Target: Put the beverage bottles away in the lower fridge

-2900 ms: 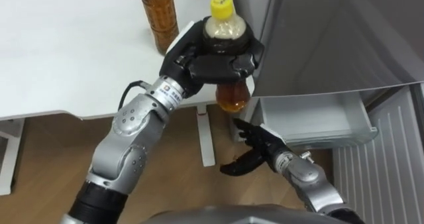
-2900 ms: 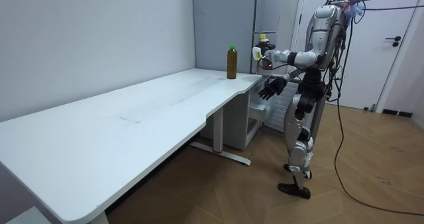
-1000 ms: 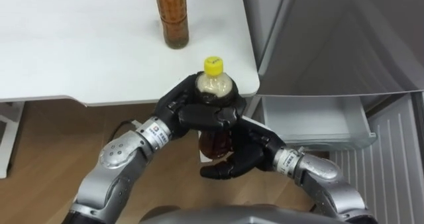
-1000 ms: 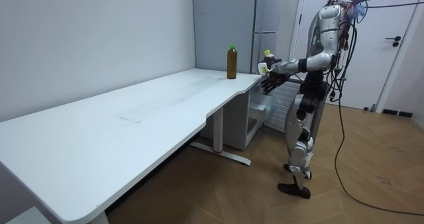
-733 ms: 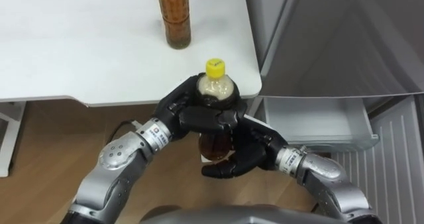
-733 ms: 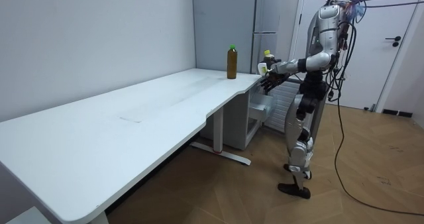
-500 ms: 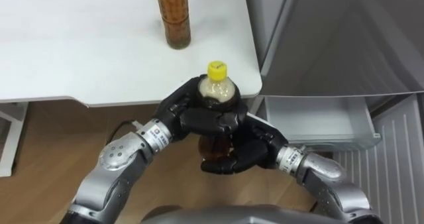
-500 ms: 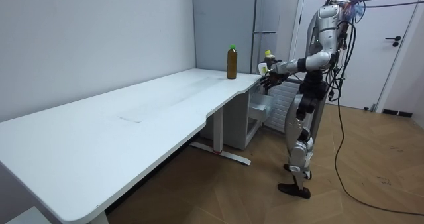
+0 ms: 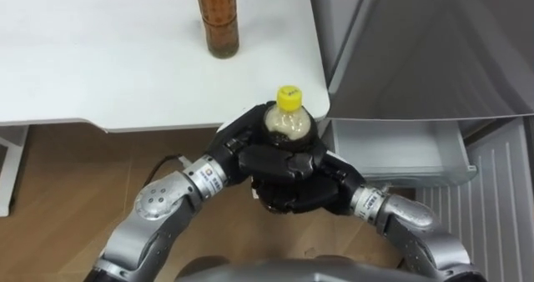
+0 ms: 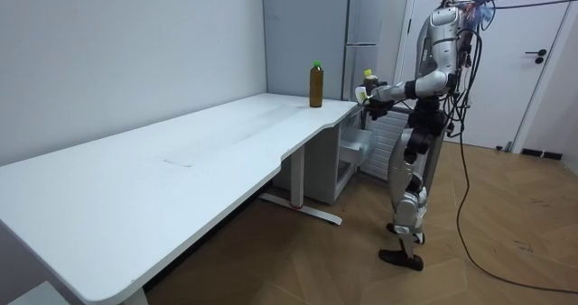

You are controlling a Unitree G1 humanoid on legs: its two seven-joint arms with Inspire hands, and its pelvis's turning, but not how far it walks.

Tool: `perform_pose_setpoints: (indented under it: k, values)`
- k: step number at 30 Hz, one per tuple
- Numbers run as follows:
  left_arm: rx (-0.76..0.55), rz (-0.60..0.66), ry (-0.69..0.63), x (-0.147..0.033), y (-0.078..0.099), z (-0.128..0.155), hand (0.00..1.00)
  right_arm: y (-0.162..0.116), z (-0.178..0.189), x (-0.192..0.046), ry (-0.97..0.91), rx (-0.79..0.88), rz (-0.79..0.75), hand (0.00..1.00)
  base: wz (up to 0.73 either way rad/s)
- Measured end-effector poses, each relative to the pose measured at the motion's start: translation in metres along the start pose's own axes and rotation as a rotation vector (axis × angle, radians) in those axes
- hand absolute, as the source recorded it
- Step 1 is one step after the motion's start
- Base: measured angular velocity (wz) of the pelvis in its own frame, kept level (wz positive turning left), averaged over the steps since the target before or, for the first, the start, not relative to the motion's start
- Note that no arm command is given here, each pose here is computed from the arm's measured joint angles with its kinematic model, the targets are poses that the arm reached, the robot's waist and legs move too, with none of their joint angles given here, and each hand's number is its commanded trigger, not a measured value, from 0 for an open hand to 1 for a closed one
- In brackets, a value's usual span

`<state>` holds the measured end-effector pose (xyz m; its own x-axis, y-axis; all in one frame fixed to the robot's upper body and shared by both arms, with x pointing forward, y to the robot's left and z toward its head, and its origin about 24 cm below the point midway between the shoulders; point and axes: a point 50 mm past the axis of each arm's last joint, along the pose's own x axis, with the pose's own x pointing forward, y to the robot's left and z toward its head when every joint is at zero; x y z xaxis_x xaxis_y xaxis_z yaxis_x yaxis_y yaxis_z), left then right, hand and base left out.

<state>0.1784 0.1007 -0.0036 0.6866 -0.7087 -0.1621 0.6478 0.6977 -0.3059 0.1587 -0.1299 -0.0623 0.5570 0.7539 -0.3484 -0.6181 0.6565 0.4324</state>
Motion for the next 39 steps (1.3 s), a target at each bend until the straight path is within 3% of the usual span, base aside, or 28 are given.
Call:
perform_pose_setpoints:
  k: [1,2,24,39]
  values:
    - [-0.003,-0.003,-0.002,0.000,-0.001,0.000,0.58,0.000,0.000,0.000,-0.001,-0.003,-0.002,1.00,0.00]
    - [-0.006,-0.003,-0.004,0.001,-0.001,0.000,0.00,0.000,0.000,0.000,-0.002,-0.004,-0.005,1.00,0.00]
    - [-0.013,-0.005,-0.018,0.000,0.000,0.001,0.00,0.008,-0.002,0.005,-0.017,0.029,0.034,1.00,0.00]
    - [-0.028,-0.046,0.106,-0.005,0.007,-0.023,0.00,0.009,-0.015,-0.002,0.103,0.048,0.063,1.00,0.00]
